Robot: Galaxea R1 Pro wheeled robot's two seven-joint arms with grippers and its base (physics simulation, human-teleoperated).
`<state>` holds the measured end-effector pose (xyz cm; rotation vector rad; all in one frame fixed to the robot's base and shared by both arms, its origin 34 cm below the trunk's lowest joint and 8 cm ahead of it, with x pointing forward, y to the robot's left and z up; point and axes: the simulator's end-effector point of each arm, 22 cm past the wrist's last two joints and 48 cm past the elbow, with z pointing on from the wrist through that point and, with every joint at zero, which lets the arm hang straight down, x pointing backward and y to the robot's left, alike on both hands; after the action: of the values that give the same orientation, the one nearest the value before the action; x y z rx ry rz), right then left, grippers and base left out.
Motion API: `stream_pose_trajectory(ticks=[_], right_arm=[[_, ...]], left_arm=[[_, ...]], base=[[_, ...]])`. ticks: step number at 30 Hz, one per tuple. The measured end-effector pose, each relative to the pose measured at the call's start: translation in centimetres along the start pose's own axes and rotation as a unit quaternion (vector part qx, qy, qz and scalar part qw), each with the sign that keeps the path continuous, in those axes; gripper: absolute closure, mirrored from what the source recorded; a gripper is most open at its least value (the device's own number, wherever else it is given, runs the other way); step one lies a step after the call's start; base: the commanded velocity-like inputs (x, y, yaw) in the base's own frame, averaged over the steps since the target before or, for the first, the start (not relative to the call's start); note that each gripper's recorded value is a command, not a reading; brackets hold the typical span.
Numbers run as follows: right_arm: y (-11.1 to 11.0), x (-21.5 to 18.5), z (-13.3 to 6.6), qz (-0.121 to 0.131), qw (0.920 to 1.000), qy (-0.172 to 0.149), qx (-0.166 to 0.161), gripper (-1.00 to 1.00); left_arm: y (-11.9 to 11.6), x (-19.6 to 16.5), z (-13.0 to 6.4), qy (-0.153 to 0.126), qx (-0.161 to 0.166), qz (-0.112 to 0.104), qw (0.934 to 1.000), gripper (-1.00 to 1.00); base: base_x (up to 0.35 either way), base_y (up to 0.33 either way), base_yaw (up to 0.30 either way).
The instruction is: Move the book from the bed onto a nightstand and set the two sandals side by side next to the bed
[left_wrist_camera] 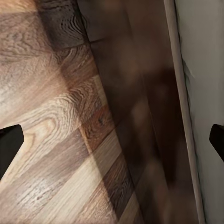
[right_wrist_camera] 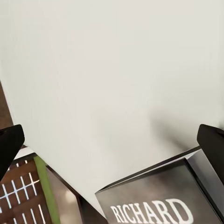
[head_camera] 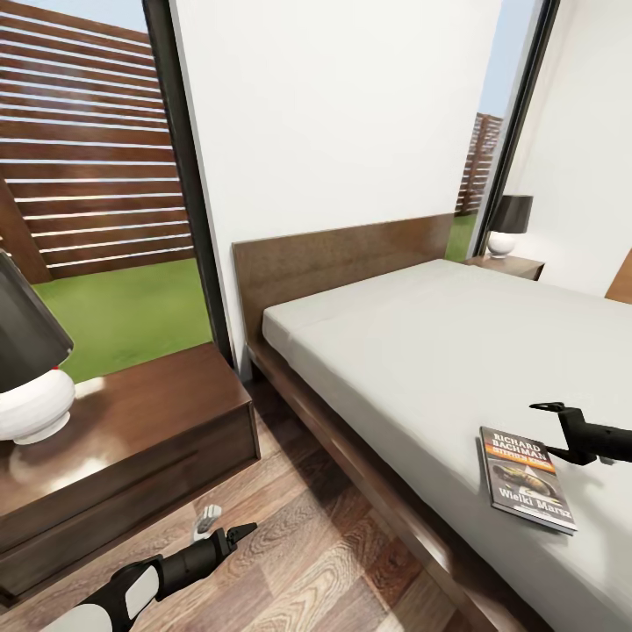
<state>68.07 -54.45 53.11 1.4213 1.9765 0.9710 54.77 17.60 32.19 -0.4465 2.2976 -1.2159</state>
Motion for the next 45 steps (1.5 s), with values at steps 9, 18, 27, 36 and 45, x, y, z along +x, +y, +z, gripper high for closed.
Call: stream_pose_trajectory(ticks=[9,18,27,36,45], right_arm=[[-0.02,0.0,0.0,0.0,1.0,0.0,0.0,-1.0],[0.0,0.0,0.0,0.0,1.0,0.0,0.0,-1.0],[-0.02,0.01,0.0,0.0,1.0,0.0,0.0,-1.0],[-0.02,0.01,0.0,0.0,1.0,0.0,0.0,-1.0],[0.26,0.04,-0.31,-0.002,1.0,0.0,-0.001,-1.0]], left_arm=[[-0.02,0.0,0.0,0.0,0.0,0.0,1.0,-1.0],[0.01,-0.04,0.0,-0.001,0.0,0.001,1.0,-1.0],[0.02,-0.07,0.01,-0.002,0.0,0.002,1.0,-1.0],[0.03,-0.04,0.02,-0.001,-0.001,0.002,1.0,-1.0],[-0.33,-0.17,-0.08,-0.001,0.001,0.002,1.0,-1.0]], base=[[0.0,0.038,0.0],[0.0,0.015,0.0],[0.0,0.002,0.0],[0.0,0.0,0.0],[0.0,0.0,0.0]])
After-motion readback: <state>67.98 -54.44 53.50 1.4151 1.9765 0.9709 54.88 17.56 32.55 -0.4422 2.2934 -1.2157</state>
